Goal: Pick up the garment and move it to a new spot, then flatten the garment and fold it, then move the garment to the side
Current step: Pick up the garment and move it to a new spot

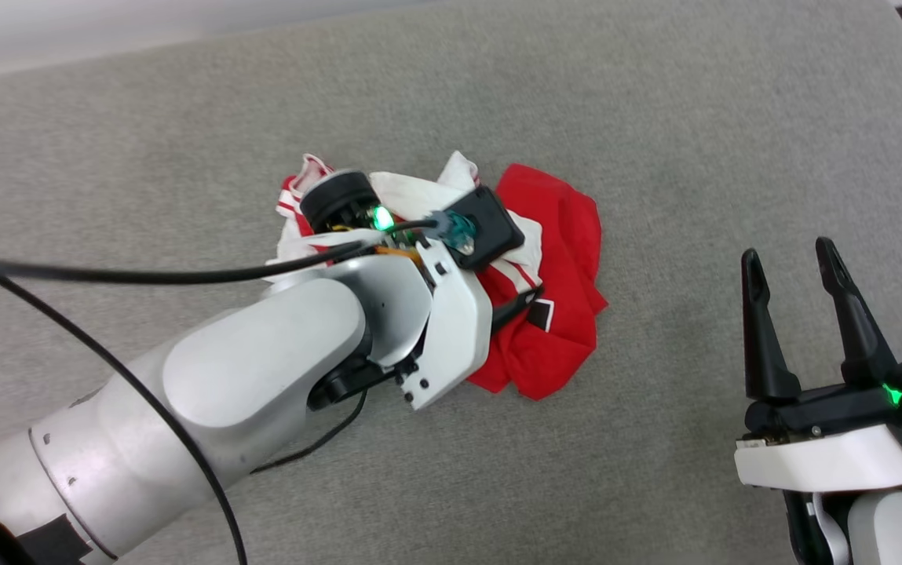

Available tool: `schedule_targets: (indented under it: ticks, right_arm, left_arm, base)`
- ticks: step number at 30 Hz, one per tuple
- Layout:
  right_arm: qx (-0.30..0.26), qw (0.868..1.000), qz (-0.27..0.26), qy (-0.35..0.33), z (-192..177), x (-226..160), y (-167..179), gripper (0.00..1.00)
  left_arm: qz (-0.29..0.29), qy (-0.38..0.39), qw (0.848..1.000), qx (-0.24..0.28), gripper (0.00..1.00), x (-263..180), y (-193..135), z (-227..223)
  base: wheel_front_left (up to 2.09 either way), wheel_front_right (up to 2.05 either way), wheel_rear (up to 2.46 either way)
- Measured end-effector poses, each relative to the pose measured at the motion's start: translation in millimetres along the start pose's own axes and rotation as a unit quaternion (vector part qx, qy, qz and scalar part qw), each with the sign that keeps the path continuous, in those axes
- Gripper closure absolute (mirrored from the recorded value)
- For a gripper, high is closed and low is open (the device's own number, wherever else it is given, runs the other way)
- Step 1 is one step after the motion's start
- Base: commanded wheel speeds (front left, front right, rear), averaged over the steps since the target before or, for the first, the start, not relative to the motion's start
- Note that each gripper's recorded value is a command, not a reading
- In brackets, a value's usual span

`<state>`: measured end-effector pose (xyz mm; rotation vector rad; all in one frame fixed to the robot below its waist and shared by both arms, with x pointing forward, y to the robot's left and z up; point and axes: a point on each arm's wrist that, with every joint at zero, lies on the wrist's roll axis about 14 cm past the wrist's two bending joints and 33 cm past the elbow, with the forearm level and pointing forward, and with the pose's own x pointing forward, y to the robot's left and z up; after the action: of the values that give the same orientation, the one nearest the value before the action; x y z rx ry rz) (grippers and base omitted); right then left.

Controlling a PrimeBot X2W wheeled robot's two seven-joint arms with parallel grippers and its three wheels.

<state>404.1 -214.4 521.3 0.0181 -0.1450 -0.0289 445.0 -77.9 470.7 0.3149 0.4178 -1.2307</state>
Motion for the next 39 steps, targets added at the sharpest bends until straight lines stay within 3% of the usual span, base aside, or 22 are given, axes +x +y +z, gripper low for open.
schedule_targets:
  ticks: [6,13,19,22,27,34,39]
  right_arm:
    - [0.002,1.0,0.016,-0.016,12.0,-3.9,11.0,0.0]
    - [0.009,0.999,0.037,-0.03,21.9,-6.6,26.1,0.0]
    - [0.014,0.998,0.055,-0.038,27.1,-7.5,38.7,0.0]
    - [0.015,0.997,0.06,-0.038,28.0,-9.6,42.1,0.0]
    - [0.015,0.997,0.065,-0.043,31.5,-10.5,45.3,0.0]
    - [0.013,0.997,0.067,-0.043,32.4,-15.6,46.6,0.0]
    - [0.019,0.997,0.058,-0.039,30.7,-18.8,41.1,0.0]
  left_arm:
    - [0.108,-0.132,0.985,0.02,0.0,-39.3,27.3,50.6]
    - [0.268,-0.25,0.93,0.018,0.0,-111.2,57.2,60.5]
    - [0.41,-0.244,0.879,0.006,0.0,-170.3,76.3,22.3]
    - [0.464,-0.271,0.844,0.004,0.0,-199.2,74.0,25.7]
    - [0.539,-0.264,0.799,-0.019,0.0,-231.9,60.2,-5.9]
    - [0.609,-0.263,0.747,-0.05,0.0,-262.2,41.6,-32.6]
    - [0.628,-0.26,0.73,-0.064,0.0,-272.5,32.6,-44.7]
  base:
    - [0.0,0.0,0.0]
    - [0.0,0.0,0.0]
    - [0.0,0.0,0.0]
    - [0.0,0.0,0.0]
    - [0.0,0.0,0.0]
    - [0.0,0.0,0.0]
    - [0.0,0.0,0.0]
